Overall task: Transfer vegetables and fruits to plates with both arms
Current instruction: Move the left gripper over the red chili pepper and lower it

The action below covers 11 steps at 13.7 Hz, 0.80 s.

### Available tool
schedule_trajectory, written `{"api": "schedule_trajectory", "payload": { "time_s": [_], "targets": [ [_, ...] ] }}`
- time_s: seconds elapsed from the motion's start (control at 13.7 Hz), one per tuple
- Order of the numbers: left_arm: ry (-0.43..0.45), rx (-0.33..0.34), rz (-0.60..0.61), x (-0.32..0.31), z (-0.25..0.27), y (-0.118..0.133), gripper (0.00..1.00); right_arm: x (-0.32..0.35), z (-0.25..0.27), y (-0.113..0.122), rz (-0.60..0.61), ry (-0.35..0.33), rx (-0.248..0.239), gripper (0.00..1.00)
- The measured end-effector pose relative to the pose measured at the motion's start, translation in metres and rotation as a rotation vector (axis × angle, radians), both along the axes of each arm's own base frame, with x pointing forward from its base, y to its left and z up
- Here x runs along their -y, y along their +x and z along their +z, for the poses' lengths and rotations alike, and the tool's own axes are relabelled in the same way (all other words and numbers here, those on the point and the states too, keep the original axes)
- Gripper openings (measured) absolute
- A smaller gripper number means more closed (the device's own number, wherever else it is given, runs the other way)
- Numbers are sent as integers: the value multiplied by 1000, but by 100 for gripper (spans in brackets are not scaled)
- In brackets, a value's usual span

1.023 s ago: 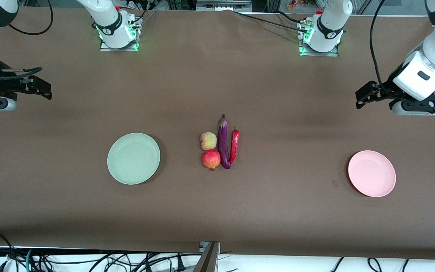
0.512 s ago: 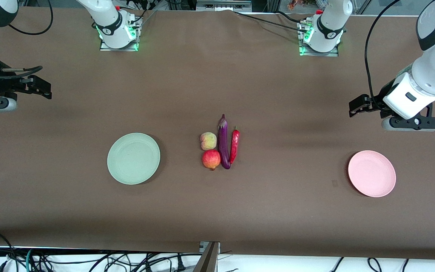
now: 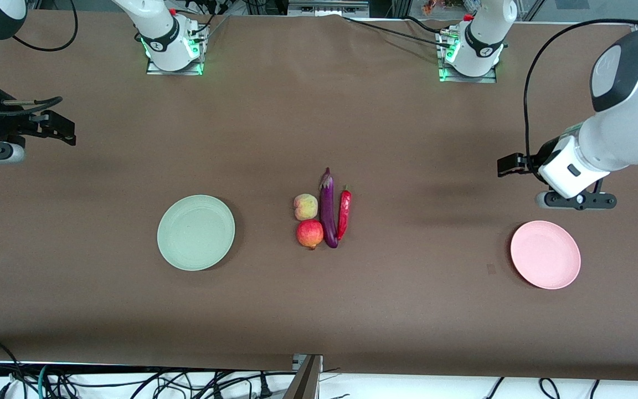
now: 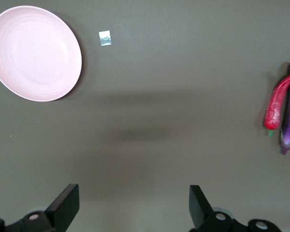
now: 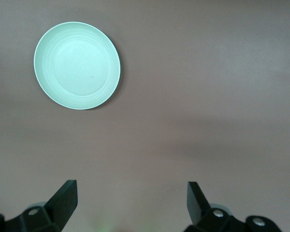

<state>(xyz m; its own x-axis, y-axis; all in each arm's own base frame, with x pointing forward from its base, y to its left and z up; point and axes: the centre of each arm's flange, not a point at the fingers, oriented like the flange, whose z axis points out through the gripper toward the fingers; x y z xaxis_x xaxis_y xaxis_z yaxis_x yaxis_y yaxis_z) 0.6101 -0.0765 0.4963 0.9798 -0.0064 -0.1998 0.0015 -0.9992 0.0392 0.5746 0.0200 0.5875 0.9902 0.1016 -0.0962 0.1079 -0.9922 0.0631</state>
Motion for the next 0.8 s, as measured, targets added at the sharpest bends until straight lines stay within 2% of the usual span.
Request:
{"api": "schedule_trajectory", "payload": {
  "time_s": [0.22, 0.37, 0.51, 0.58, 0.8],
  "targets": [
    [-58, -24, 30, -8, -10, 6, 100, 0, 2, 5, 1, 1, 10, 100],
    [-100, -28, 39, 11, -8, 9, 100, 0, -1, 9, 0, 1, 8, 100],
    [-89, -61, 97, 60, -25, 8, 100, 0, -3, 11, 0, 2, 5, 100],
    [-90, -56, 113, 95, -37, 9, 100, -1, -3, 11, 1, 6, 5, 100],
    [-119, -59, 96, 186, -101, 9, 100, -5, -4, 12, 0, 35, 5, 100]
  ]
}}
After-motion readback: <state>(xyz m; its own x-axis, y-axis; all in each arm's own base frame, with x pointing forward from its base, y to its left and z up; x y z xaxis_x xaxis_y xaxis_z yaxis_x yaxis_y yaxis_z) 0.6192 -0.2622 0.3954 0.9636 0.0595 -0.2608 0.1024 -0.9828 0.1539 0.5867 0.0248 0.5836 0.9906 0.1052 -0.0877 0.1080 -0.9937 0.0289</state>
